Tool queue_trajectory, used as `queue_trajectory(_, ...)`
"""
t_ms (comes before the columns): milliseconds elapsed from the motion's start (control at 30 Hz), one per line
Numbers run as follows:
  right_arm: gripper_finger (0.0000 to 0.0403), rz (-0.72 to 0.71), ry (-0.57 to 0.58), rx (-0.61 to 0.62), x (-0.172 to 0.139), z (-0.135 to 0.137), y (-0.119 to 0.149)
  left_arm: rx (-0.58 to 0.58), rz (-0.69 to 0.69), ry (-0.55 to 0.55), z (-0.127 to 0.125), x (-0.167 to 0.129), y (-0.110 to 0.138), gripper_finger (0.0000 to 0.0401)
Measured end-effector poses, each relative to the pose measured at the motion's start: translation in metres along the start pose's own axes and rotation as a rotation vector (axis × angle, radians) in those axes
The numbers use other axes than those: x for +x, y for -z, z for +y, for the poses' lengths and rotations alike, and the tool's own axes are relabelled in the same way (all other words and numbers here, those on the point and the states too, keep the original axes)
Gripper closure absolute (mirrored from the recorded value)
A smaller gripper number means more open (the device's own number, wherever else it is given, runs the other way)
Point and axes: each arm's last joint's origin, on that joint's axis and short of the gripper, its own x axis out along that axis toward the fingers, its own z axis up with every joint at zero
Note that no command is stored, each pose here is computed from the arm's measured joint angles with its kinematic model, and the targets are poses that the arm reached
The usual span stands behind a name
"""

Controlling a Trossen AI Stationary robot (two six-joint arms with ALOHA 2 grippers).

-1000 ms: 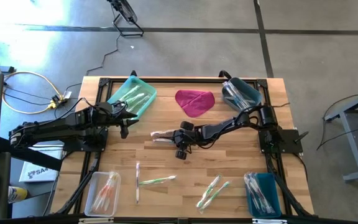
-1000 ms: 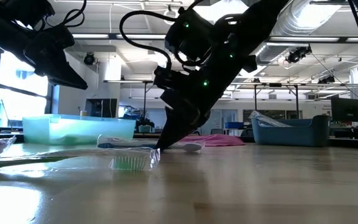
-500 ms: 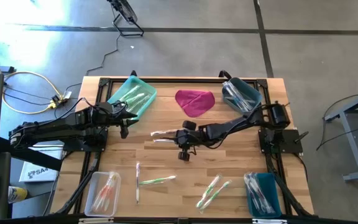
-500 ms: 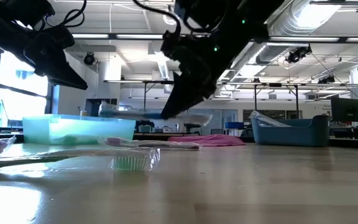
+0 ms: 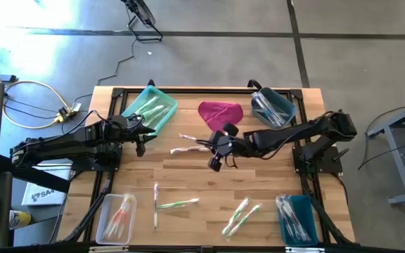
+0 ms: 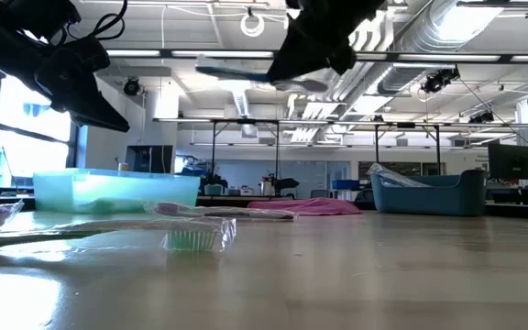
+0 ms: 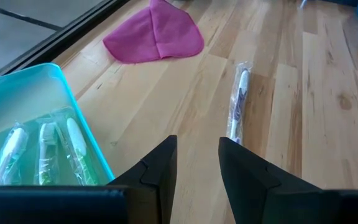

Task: Pick & Place Toothbrushes
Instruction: Put the blue toothbrush to the light blue bin

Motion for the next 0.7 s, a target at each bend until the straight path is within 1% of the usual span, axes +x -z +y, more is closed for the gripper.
queue_trajectory(133, 0.0391, -0.021, 0.000, 0.032, -0.011, -0.003, -0.005, 0.000, 0.000, 0.000, 0.000, 0.000, 0.000, 0.0285)
queue_trajectory(233, 0.0391, -0.017, 0.007, 0.032, -0.012, -0.004, -0.005, 0.000, 0.000, 0.000, 0.000, 0.000, 0.000, 0.0285)
queue_trajectory(300, 0.0391, -0.006, 0.031, 0.031, -0.011, -0.005, -0.003, 0.000, 0.000, -0.001, 0.000, 0.000, 0.000, 0.0285)
queue_trajectory(367, 0.0392, 0.009, 0.087, 0.045, -0.011, -0.007, 0.000, 0.000, 0.000, 0.000, 0.000, 0.000, 0.000, 0.0285)
queue_trajectory(533, 0.0393, 0.079, 0.287, 0.044, -0.017, -0.019, 0.012, 0.000, 0.000, 0.000, 0.000, 0.000, 0.000, 0.0285)
queue_trajectory(700, 0.0393, 0.140, 0.409, 0.042, -0.033, -0.031, 0.019, 0.000, 0.000, 0.000, 0.000, 0.000, 0.000, 0.0285)
